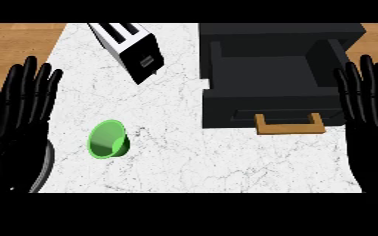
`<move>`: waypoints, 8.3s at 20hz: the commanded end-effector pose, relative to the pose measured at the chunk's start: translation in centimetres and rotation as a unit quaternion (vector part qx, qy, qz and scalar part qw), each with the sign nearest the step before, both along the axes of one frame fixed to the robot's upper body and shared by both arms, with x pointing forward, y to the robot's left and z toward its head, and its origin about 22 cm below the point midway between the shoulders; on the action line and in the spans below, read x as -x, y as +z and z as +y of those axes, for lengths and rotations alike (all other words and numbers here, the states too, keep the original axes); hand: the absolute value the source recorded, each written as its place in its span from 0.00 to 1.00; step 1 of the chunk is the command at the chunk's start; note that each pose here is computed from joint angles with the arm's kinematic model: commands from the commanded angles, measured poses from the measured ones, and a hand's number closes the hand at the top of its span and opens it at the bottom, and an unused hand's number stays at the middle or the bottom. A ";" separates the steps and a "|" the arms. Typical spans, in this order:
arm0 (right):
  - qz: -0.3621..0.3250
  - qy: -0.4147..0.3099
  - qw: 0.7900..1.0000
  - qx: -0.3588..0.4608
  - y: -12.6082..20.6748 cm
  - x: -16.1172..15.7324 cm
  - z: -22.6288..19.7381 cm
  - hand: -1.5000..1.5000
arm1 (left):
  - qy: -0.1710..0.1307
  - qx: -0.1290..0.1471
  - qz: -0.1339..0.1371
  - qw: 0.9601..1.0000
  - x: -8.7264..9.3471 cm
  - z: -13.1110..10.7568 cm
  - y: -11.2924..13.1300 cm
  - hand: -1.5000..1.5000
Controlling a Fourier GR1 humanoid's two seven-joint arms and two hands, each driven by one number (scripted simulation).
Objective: Pick up the cup, place it into the drawer and close the drawer
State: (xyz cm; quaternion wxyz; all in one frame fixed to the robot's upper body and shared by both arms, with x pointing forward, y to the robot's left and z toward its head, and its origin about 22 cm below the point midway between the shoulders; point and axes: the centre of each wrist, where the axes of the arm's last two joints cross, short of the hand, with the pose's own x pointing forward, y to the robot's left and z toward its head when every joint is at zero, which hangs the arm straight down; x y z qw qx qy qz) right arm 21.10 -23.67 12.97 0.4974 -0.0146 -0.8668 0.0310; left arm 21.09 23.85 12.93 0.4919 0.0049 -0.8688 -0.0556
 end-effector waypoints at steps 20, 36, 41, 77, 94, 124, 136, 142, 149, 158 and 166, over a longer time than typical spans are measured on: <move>0.038 0.008 0.997 0.068 -1.9 -0.8 -1.5 0.00 | -0.240 0.086 0.165 0.953 1.4 7.8 -7.4 0.00; 0.027 0.009 0.998 0.062 -1.9 -1.8 -2.8 0.00 | -0.138 0.019 0.220 0.966 -1.4 11.0 -19.3 0.00; 0.032 0.015 0.997 0.072 0.1 -1.6 -1.9 0.00 | -0.103 0.015 0.227 0.968 -2.8 12.8 -20.6 0.00; 0.035 0.038 0.997 0.065 -1.4 -3.3 -2.4 0.00 | -0.137 0.080 0.205 0.966 -4.5 9.1 -27.3 0.00; 0.046 0.041 0.996 0.062 -1.7 -3.0 -2.2 0.00 | -0.265 0.172 0.201 0.927 -7.5 5.4 -26.1 1.00; 0.050 0.016 0.996 0.072 -1.6 -1.3 -3.9 0.00 | -0.087 0.168 -0.027 0.982 -15.6 0.2 -15.6 1.00; 0.054 0.015 0.996 0.063 -3.4 -2.4 -5.9 0.00 | -0.138 0.098 -0.025 0.985 -18.2 -9.8 -2.5 1.00; 0.040 0.013 0.997 0.062 -1.7 -3.4 -3.9 0.00 | -0.130 0.063 -0.019 0.989 -20.0 -14.3 2.4 1.00; 0.041 0.020 0.997 0.067 -1.9 -3.5 -5.9 0.00 | -0.111 0.055 0.025 0.992 -21.3 -18.1 4.8 1.00; 0.043 0.035 0.996 0.074 -1.3 -2.9 -4.1 0.00 | -0.090 0.041 0.081 0.992 -22.8 -19.9 2.4 1.00; 0.039 0.029 0.996 0.078 -2.4 -3.0 -6.1 0.00 | -0.098 0.004 0.102 0.990 -21.9 -20.5 -0.6 1.00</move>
